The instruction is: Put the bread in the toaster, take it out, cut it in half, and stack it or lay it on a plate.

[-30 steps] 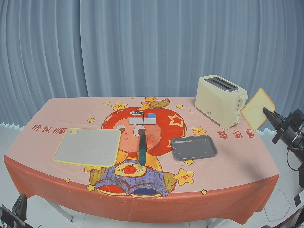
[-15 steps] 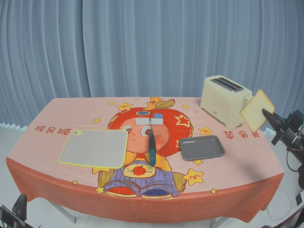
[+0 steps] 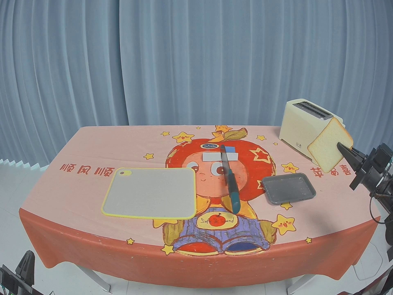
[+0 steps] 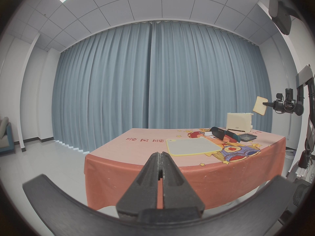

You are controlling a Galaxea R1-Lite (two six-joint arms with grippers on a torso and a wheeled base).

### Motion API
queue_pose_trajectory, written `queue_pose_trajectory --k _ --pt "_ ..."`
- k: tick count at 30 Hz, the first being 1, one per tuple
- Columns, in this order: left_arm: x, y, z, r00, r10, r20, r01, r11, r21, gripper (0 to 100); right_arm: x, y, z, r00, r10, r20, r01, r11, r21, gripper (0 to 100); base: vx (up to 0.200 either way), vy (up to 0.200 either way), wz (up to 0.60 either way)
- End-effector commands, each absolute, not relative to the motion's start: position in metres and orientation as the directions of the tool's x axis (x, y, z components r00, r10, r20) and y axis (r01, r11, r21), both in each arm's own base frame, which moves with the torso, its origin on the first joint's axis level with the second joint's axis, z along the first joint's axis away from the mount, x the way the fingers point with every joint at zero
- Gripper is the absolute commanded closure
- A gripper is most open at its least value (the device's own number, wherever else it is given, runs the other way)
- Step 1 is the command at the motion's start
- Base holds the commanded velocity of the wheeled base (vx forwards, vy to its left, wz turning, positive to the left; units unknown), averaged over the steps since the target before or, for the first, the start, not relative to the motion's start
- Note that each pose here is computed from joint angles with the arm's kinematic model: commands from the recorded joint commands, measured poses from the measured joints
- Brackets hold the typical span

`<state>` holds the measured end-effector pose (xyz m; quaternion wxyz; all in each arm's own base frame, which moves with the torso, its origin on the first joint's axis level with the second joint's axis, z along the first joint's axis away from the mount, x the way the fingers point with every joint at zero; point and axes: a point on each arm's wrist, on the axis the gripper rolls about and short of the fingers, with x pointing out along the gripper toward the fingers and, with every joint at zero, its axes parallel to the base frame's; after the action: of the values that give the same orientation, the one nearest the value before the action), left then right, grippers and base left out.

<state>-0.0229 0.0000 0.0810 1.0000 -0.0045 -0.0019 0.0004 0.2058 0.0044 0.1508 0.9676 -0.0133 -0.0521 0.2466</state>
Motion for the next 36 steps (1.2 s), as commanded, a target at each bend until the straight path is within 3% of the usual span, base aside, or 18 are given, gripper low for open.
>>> queue_pose_trajectory --k 1,8,23,36 --pt "-0.023 0.000 0.076 1.000 0.002 0.003 -0.002 1.000 -0.009 100 0.205 0.006 0.151 0.869 0.485 0.094 -0.482 0.875 -0.051 100 0.000 0.200 0.00" --pt "-0.023 0.000 0.076 1.000 0.000 0.003 0.000 1.000 -0.008 100 0.203 0.012 0.147 0.856 0.510 0.079 -0.508 0.860 -0.042 100 0.000 0.200 0.00" --pt "-0.023 0.000 0.076 1.000 0.002 0.003 -0.002 1.000 -0.009 100 0.196 0.025 0.140 0.824 0.564 0.046 -0.564 0.825 -0.020 100 0.000 0.000 0.00" --pt "-0.023 0.000 0.076 1.000 0.002 0.003 -0.002 1.000 -0.008 100 0.194 0.027 0.138 0.818 0.574 0.037 -0.575 0.818 -0.006 100 -0.185 0.015 0.00"
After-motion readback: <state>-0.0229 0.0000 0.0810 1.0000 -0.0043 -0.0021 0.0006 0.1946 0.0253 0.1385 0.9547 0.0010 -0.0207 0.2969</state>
